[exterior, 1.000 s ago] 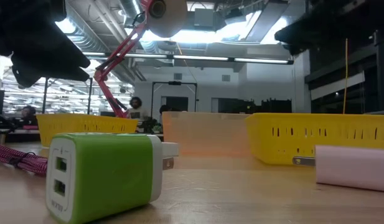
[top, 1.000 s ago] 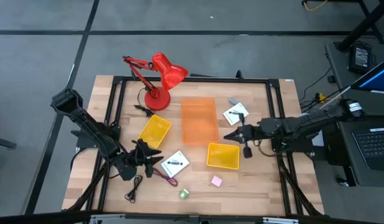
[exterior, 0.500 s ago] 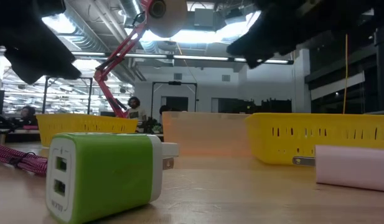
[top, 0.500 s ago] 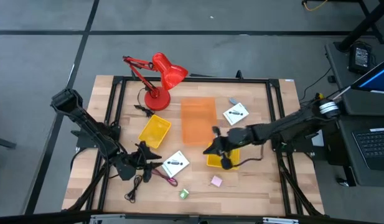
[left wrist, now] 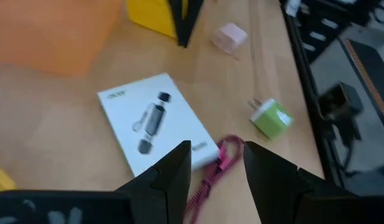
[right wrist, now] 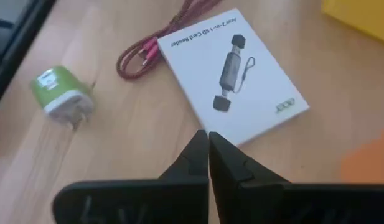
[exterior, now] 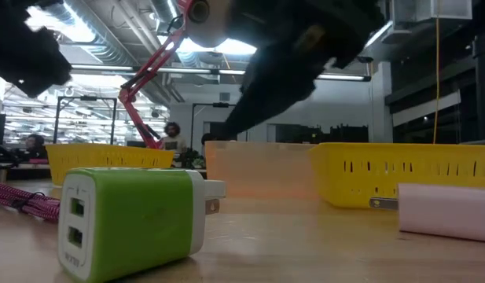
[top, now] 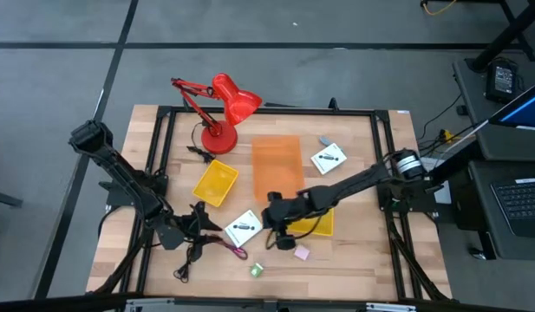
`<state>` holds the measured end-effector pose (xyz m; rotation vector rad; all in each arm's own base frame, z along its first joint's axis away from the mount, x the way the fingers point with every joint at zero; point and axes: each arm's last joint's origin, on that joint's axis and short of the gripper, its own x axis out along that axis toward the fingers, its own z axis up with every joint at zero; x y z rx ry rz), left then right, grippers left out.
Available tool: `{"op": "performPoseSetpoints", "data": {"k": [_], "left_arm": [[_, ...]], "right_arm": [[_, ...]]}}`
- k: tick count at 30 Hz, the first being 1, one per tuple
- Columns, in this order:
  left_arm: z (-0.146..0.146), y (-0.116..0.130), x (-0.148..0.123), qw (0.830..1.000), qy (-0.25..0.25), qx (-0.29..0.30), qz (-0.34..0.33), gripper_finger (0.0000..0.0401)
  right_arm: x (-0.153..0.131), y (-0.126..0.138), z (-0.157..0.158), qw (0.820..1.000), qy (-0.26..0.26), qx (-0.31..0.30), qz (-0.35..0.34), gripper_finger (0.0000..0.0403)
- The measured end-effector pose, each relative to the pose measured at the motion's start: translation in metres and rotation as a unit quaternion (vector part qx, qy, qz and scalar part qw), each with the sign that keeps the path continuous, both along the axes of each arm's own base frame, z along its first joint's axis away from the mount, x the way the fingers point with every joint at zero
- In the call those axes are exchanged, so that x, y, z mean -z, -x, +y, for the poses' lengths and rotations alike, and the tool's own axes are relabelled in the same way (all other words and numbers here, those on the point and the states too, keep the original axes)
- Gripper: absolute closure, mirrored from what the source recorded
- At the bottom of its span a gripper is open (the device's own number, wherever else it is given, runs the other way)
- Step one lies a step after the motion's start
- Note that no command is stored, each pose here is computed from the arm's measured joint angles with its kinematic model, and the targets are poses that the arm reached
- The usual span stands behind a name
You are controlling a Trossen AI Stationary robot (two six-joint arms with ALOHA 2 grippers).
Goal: Pick and place items into bin
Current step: Put the bottom card reader box into the orange bin
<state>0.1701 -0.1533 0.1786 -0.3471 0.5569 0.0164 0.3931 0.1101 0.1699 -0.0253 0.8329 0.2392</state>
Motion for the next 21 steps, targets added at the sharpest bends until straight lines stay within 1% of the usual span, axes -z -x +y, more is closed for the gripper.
{"op": "performPoseSetpoints", "data": {"k": [5, 8, 17, 21], "left_arm": [[-0.003, 0.010, -0.006, 1.000, -0.019, 0.019, -0.008, 0.0258], [-0.004, 0.015, -0.008, 0.999, -0.021, 0.027, -0.010, 0.0258], [-0.006, 0.018, -0.008, 0.999, -0.021, 0.032, -0.007, 0.0258], [-0.005, 0.018, -0.008, 0.999, -0.021, 0.032, -0.006, 0.0258]], "right_arm": [[0.000, -0.019, 0.004, 0.998, 0.031, 0.019, 0.042, 0.0403], [-0.001, -0.027, 0.006, 0.999, 0.028, 0.026, 0.038, 0.0403], [0.020, -0.032, 0.008, 0.997, 0.017, 0.050, 0.063, 0.0403], [0.025, -0.032, 0.007, 0.996, 0.018, 0.057, 0.070, 0.0403]]}}
